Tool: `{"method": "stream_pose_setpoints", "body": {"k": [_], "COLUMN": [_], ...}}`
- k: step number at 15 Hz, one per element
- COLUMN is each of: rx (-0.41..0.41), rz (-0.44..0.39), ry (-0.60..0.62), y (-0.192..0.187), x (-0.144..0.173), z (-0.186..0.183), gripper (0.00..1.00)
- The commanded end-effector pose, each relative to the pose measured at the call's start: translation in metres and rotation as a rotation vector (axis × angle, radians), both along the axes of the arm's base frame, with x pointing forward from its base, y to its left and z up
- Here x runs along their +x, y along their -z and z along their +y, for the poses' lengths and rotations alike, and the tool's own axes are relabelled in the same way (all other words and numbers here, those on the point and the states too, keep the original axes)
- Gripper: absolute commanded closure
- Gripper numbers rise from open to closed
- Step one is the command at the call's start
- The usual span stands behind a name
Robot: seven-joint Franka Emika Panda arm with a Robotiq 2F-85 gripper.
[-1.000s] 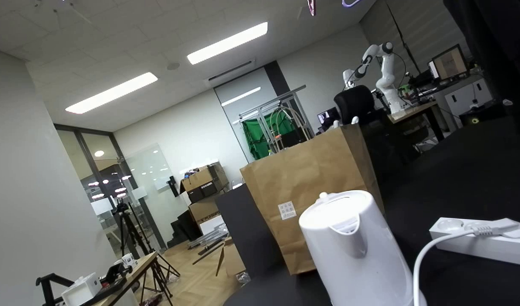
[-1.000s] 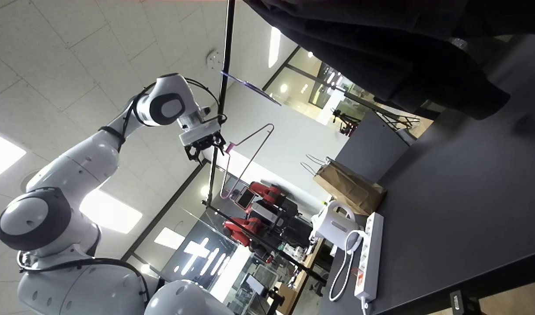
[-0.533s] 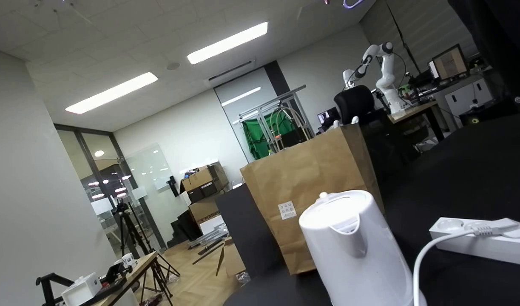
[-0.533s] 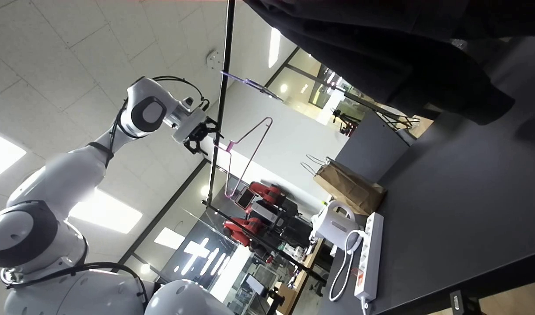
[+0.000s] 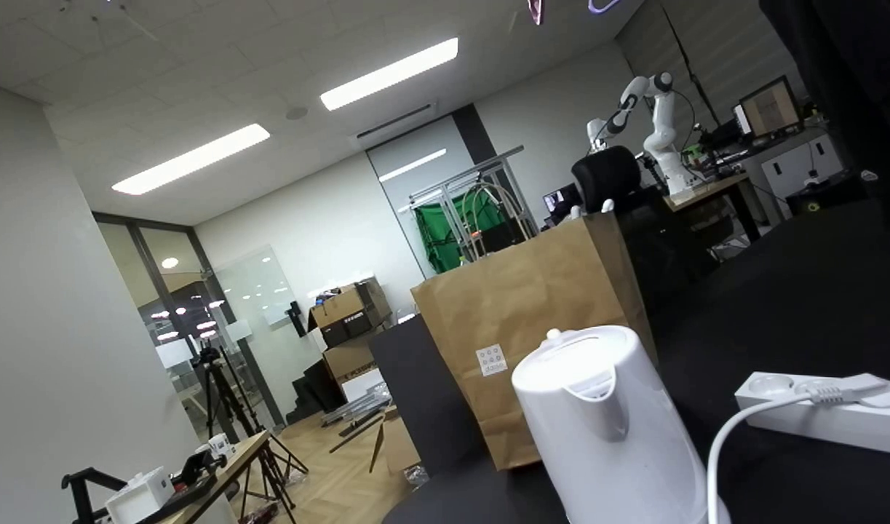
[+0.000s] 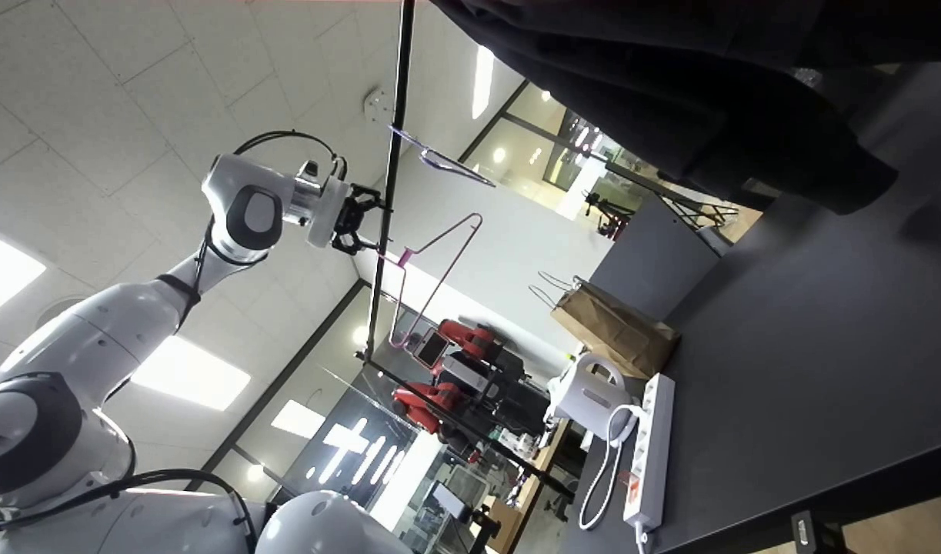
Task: Pick up the clothing hanger from the table and hang it on the metallic object
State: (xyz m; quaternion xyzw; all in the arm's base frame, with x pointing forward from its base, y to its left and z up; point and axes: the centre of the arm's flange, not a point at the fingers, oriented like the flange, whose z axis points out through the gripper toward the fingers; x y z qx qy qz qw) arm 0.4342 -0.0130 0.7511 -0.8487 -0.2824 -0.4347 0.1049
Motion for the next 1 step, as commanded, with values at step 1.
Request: {"method": "stream_pose_setpoints", "body": {"k": [1], "rx": [0.000], "rz": [-0.002], "ry": [0.002], "y": [0.0002], "x": [-0.0009], "z": [-0.0002], "gripper": [0.00]}}
